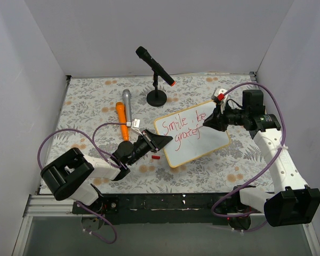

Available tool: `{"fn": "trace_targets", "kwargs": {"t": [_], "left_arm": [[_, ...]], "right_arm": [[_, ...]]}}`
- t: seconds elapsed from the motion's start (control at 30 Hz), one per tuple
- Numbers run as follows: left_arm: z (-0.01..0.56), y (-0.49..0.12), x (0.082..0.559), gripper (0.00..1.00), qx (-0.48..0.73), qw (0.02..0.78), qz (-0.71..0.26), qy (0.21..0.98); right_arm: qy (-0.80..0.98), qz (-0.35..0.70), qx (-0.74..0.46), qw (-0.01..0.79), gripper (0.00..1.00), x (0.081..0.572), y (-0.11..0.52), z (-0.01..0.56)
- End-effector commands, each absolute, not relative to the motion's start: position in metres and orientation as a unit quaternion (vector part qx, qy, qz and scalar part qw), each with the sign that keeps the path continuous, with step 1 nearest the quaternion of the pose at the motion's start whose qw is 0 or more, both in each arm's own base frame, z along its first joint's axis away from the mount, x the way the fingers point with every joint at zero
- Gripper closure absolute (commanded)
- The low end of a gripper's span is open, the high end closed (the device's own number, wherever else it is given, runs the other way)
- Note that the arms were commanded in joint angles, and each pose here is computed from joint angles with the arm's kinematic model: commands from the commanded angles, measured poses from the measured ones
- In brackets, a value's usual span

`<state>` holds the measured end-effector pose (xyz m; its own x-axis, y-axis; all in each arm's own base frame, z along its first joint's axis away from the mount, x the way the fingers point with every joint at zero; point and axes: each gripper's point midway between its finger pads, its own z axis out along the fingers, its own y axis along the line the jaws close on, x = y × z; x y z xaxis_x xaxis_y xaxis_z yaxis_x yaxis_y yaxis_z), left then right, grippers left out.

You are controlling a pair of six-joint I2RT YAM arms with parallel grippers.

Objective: Write a sentence on the whiteboard

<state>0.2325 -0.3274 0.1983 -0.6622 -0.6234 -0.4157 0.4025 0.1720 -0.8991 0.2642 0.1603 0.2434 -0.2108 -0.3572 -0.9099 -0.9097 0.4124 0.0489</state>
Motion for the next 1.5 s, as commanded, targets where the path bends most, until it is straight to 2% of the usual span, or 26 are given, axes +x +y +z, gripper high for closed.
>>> {"fn": "trace_targets", "kwargs": {"t": [0.0, 0.37, 0.57, 0.7, 1.03, 1.47], "left_arm": [[0.343, -0.294, 0.204, 1.0, -0.048, 0.486, -0.772, 0.408], [0.343, -0.293, 0.203, 1.0, -0.05, 0.487, -0.771, 0.408], [0.339, -0.292, 0.204, 1.0, -0.052, 0.487, -0.768, 0.412], [0.337, -0.293, 0.205, 1.0, -0.049, 0.485, -0.768, 0.416], [0.339, -0.292, 0.199, 1.0, -0.037, 0.484, -0.758, 0.435], [0.353, -0.292, 0.193, 1.0, 0.01, 0.501, -0.735, 0.457]], "right_arm": [[0.709, 0.3, -0.442, 0.459, 0.99, 0.27, 0.16, 0.247], [0.724, 0.255, -0.43, 0.476, 0.99, 0.28, 0.148, 0.248], [0.631, 0.362, -0.487, 0.483, 0.99, 0.235, 0.177, 0.29], [0.617, 0.353, -0.496, 0.498, 0.99, 0.228, 0.176, 0.307], [0.627, 0.328, -0.474, 0.524, 0.99, 0.231, 0.158, 0.306], [0.605, 0.358, -0.471, 0.533, 0.99, 0.222, 0.148, 0.31]]}}
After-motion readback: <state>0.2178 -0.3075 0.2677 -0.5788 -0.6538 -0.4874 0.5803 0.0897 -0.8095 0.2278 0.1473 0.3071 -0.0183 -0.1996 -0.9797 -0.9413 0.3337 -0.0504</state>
